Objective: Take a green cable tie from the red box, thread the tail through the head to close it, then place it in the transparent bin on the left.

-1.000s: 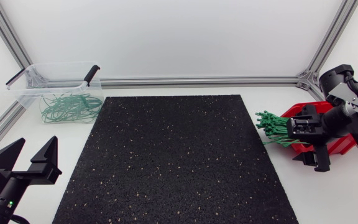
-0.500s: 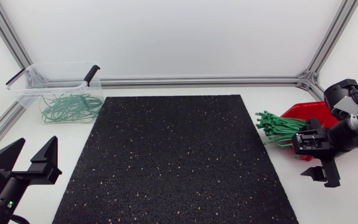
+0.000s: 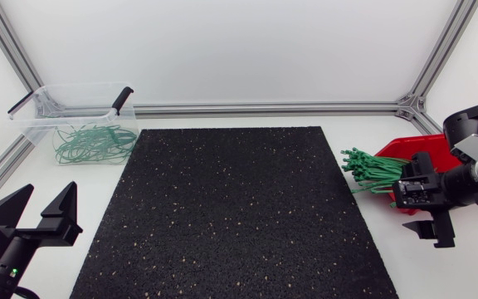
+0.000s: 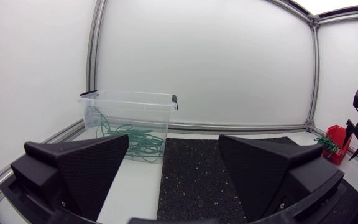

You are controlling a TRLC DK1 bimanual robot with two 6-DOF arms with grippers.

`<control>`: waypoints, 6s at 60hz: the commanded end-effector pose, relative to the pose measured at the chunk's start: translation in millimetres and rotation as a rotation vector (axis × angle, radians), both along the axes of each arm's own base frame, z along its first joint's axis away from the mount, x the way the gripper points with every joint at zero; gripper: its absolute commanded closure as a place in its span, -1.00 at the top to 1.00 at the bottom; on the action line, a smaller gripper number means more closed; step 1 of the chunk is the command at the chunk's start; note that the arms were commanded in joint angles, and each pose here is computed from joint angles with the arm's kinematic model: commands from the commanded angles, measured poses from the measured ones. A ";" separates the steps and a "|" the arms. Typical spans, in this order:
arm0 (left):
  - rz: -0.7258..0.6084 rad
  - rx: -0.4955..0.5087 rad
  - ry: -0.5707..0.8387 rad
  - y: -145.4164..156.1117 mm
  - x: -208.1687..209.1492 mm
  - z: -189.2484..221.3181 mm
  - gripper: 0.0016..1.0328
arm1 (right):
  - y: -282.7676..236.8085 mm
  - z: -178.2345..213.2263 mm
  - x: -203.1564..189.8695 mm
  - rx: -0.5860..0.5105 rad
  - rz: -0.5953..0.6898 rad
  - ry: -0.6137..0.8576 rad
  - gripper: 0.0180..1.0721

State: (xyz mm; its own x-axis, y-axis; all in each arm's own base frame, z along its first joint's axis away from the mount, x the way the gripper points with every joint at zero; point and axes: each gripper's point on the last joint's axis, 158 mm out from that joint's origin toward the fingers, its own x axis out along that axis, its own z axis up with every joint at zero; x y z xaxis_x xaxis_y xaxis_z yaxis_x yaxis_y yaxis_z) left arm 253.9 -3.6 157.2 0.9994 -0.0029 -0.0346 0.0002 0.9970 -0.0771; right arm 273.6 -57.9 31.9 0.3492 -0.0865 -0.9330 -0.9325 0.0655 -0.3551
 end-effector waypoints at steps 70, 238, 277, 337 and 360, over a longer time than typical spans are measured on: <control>0.011 -0.012 0.059 2.3 0.8 -24.7 0.94 | -20.4 -13.2 18.5 -0.139 0.080 -0.189 -0.54; -0.107 -0.002 0.072 -24.3 -1.2 -27.0 0.94 | 302.7 198.5 -90.9 1.006 -0.465 0.719 -0.89; -0.309 -0.113 0.134 -65.0 -12.3 11.4 0.94 | 327.5 232.7 -85.9 1.128 -0.521 0.940 -0.89; -0.476 -0.184 0.225 -130.6 -5.0 88.4 0.94 | 332.5 238.3 -46.8 1.215 -0.783 0.442 -0.89; -0.525 0.015 0.157 -194.6 -7.6 94.0 0.94 | 325.9 232.8 -35.4 1.197 -0.884 0.167 -0.89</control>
